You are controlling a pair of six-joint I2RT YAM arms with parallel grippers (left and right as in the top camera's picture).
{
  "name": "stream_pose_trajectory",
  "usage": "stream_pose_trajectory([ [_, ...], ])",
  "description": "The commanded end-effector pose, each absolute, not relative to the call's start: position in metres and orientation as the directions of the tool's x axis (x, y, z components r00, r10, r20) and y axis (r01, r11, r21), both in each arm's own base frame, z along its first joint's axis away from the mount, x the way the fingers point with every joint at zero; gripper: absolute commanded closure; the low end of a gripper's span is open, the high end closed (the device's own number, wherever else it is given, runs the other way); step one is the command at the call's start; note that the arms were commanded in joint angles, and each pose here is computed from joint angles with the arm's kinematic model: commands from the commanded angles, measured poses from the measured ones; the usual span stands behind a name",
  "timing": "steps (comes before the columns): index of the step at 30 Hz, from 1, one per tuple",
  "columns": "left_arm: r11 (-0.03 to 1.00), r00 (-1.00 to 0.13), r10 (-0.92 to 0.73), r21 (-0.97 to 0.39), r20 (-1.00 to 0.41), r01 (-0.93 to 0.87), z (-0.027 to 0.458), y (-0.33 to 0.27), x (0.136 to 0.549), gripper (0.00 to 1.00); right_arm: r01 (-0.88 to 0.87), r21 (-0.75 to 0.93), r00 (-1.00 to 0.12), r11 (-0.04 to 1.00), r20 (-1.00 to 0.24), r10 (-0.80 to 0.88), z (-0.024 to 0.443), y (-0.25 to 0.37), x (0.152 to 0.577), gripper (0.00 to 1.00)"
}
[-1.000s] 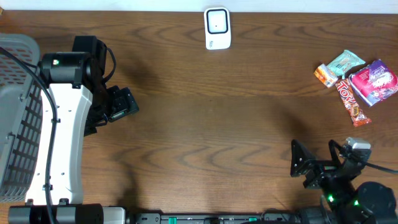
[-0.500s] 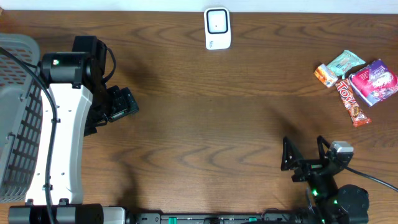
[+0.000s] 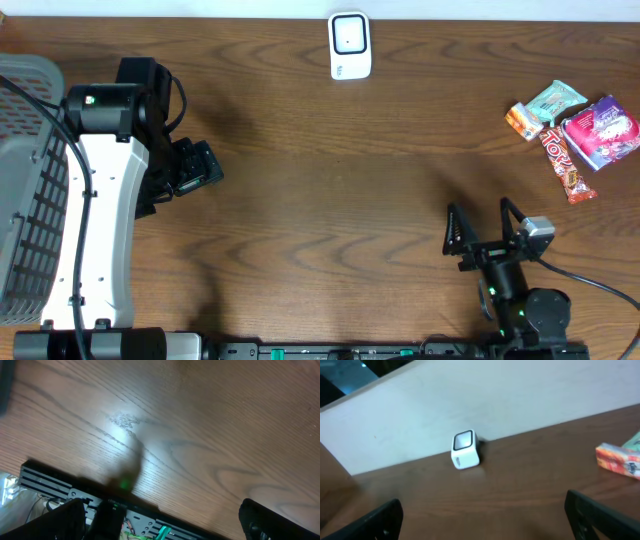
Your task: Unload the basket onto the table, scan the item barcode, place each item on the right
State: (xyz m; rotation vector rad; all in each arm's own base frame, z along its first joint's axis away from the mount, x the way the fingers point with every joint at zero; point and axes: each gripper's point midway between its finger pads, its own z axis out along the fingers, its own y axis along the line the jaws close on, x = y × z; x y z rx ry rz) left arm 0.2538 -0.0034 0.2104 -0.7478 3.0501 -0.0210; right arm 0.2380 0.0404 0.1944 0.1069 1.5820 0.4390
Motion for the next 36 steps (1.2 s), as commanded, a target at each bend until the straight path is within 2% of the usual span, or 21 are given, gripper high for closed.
stream_pose_trajectory([
  [1,0.885,-0.885,-0.466,0.005,0.002,-0.466,0.209,0.000,0.253,0.02,-0.186,0.367,-0.090,0.911,-0.930,0.356,0.173,0.039,0.243,0.01],
  [17,0.885,-0.885,-0.466,0.005,0.002,-0.466,0.209,0.000,0.253,0.02,-0.161,0.371,-0.130,0.915,-0.927,0.353,0.160,0.038,0.243,0.01],
  [24,0.885,-0.885,-0.466,0.005,0.002,-0.466,0.209,0.000,0.253,0.02,-0.182,0.103,-0.083,0.978,-0.993,0.089,0.159,0.037,0.243,0.01],
  [36,0.885,-0.885,-0.466,0.005,0.002,-0.466,0.209,0.000,0.253,0.02,-0.160,0.043,-0.077,0.986,-0.997,0.031,0.157,0.032,0.244,0.01],
])
